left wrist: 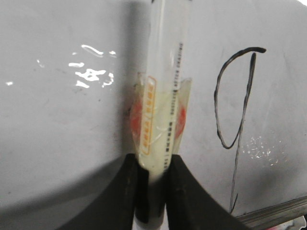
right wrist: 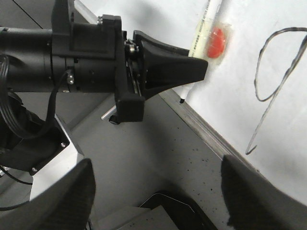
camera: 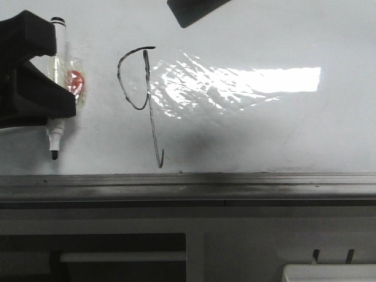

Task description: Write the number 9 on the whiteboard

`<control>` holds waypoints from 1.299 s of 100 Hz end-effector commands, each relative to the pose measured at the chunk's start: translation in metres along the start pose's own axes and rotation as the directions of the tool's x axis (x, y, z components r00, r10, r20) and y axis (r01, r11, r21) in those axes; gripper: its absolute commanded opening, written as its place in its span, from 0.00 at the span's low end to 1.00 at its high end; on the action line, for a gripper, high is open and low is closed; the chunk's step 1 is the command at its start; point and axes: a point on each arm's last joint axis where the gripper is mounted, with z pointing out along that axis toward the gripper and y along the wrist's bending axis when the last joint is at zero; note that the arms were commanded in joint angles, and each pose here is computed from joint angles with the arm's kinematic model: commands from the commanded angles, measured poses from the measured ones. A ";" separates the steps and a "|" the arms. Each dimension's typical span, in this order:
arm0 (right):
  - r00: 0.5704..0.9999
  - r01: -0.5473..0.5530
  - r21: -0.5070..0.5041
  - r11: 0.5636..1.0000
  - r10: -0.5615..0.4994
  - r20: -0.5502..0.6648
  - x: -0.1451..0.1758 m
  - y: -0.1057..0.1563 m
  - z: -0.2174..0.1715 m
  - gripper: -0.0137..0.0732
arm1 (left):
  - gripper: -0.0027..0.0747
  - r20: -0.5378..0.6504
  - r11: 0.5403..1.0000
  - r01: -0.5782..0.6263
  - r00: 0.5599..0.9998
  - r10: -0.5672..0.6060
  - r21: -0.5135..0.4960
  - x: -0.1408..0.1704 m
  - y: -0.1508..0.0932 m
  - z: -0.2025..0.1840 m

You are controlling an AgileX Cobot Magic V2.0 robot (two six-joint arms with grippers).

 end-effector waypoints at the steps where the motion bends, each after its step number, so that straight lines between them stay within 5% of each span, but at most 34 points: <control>1: 0.995 0.008 -0.015 1.000 -0.006 0.097 -0.014 0.005 -0.012 0.70 | 0.13 0.034 1.000 0.027 0.999 -0.027 0.004 -0.008 -0.004 0.000; 22: 0.995 0.006 -0.015 1.000 -0.005 0.097 -0.014 0.005 -0.012 0.70 | 0.38 0.035 1.000 0.020 0.999 -0.020 0.005 -0.008 -0.004 0.000; 65: 0.995 0.011 -0.011 1.000 -0.010 0.098 -0.014 0.005 -0.012 0.67 | 0.39 0.110 0.998 -0.032 0.994 0.025 0.062 -0.019 -0.009 -0.018; 79: 0.989 0.027 0.002 1.000 -0.027 0.144 -0.017 0.005 -0.017 0.51 | 0.39 0.183 0.991 -0.084 0.981 0.063 0.108 -0.028 -0.013 -0.036; 96: 0.977 0.063 0.023 0.998 -0.067 0.202 -0.020 0.006 -0.031 0.14 | 0.38 0.277 0.980 -0.107 0.959 0.057 0.168 -0.038 -0.017 -0.063; 105: 0.967 0.086 0.040 0.995 -0.093 0.236 -0.019 0.007 -0.041 0.08 | 0.32 0.325 0.962 -0.186 0.939 0.114 0.198 -0.041 -0.019 -0.079; 119: 0.927 0.105 0.075 0.992 -0.125 0.353 -0.011 0.004 -0.055 0.08 | 0.00 0.387 0.934 -0.273 0.906 0.169 0.231 -0.040 -0.019 -0.103; 130: 0.868 0.146 0.139 0.979 -0.194 0.457 0.003 -0.002 -0.065 0.08 | 0.01 0.438 0.926 -0.297 0.882 0.172 0.233 -0.032 -0.009 -0.116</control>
